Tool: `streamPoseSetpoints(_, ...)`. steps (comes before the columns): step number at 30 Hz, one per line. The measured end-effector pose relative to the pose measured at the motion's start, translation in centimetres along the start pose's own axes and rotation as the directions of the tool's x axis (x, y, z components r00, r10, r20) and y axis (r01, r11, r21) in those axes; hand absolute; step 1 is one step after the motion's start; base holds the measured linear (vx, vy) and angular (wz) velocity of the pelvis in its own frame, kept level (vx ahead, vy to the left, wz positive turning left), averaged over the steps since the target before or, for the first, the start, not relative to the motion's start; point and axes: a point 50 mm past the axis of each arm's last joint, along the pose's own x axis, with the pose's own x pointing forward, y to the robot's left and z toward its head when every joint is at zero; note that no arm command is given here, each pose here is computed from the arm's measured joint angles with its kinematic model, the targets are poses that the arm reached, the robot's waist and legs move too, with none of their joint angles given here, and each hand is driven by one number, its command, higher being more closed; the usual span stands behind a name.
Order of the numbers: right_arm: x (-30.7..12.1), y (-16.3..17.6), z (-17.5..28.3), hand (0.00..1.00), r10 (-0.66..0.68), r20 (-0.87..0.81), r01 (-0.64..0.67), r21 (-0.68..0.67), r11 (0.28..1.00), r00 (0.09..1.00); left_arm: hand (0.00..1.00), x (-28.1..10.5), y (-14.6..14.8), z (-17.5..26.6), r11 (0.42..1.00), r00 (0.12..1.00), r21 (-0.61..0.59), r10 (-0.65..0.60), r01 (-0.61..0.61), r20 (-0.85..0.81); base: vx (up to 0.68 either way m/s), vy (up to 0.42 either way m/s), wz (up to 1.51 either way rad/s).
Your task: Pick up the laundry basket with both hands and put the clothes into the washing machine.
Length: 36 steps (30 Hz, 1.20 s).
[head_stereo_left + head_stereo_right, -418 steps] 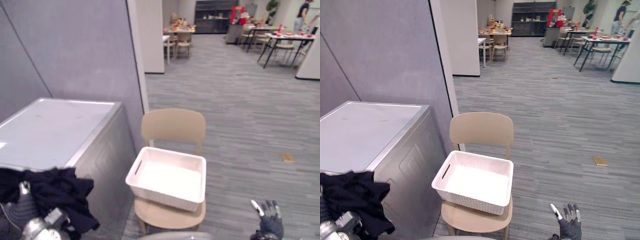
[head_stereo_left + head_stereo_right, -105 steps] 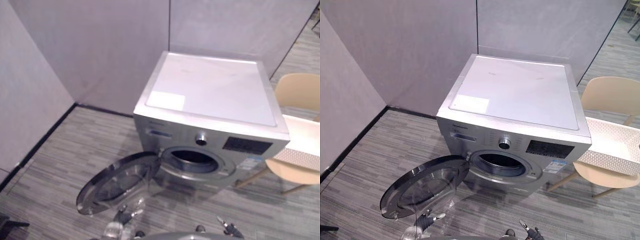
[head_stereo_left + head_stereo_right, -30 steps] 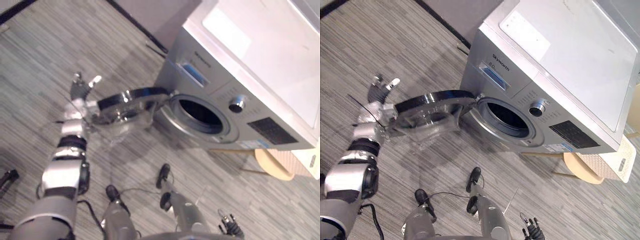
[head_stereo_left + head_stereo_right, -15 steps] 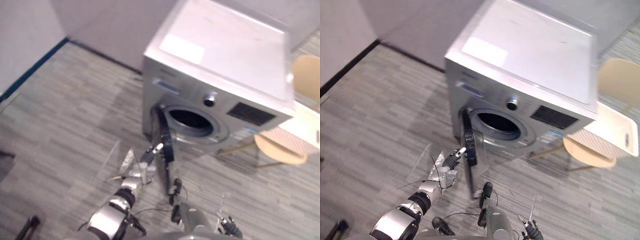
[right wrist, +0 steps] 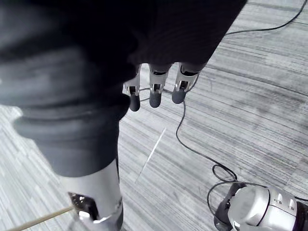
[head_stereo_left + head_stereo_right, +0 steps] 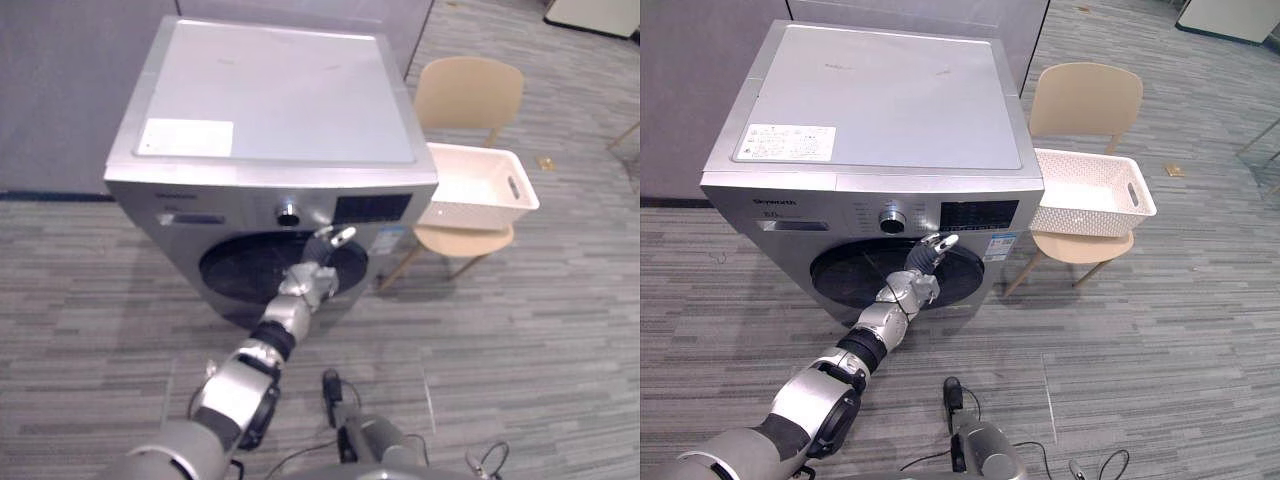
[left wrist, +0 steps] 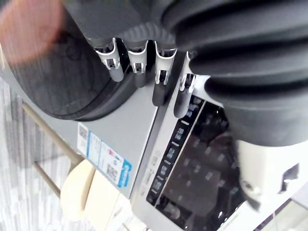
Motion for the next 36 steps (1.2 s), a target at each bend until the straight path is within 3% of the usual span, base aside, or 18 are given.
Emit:
streamPoseSetpoints(7,0.2,1.2,0.0,0.0,0.05,-0.002,-0.05,-0.009,0.999,0.999,0.0,-1.8,3.2,-1.9,0.985,0.994,-0.14,0.103,-0.098,0.026,-0.05,0.044,0.08)
streamPoseSetpoints(11,0.3,1.5,-0.2,0.0,0.056,-0.009,-0.056,-0.007,0.998,0.998,0.0,-5.8,6.5,-8.3,0.959,0.969,-0.161,0.213,-0.232,-0.126,-0.05,0.065,0.54)
streamPoseSetpoints(14,0.2,1.7,-1.2,0.0,0.061,-0.051,-0.062,-0.023,0.998,0.997,0.0,-11.0,9.8,-14.3,0.923,0.892,-0.108,0.319,-0.369,-0.319,-0.03,0.061,0.6)
streamPoseSetpoints(16,0.3,2.2,-1.8,0.0,0.064,-0.084,-0.067,-0.03,0.997,0.994,0.0,-16.7,12.7,-18.7,0.871,0.766,-0.029,0.416,-0.491,-0.49,-0.04,0.091,0.69)
streamPoseSetpoints(20,0.5,2.1,-2.6,0.0,0.049,-0.135,-0.054,-0.035,0.998,0.99,0.0,-24.0,15.3,-22.2,0.786,0.575,0.067,0.504,-0.614,-0.645,-0.04,0.074,0.83)
streamPoseSetpoints(26,1.1,2.4,-2.0,0.0,0.048,-0.163,-0.064,-0.092,0.994,0.985,0.0,-27.5,17.0,-22.8,0.747,0.482,0.152,0.555,-0.647,-0.678,-0.02,0.091,0.79)
streamPoseSetpoints(34,1.6,3.1,-1.7,0.0,0.05,-0.196,-0.083,-0.167,0.982,0.979,0.0,-27.4,17.1,-22.7,0.738,0.478,0.142,0.558,-0.66,-0.678,0.04,0.024,0.28)
streamPoseSetpoints(36,1.7,3.5,-1.6,0.0,0.059,-0.202,-0.1,-0.197,0.975,0.978,0.0,-26.7,17.0,-22.5,0.768,0.499,0.157,0.541,-0.621,-0.676,0.01,-0.017,-0.02)
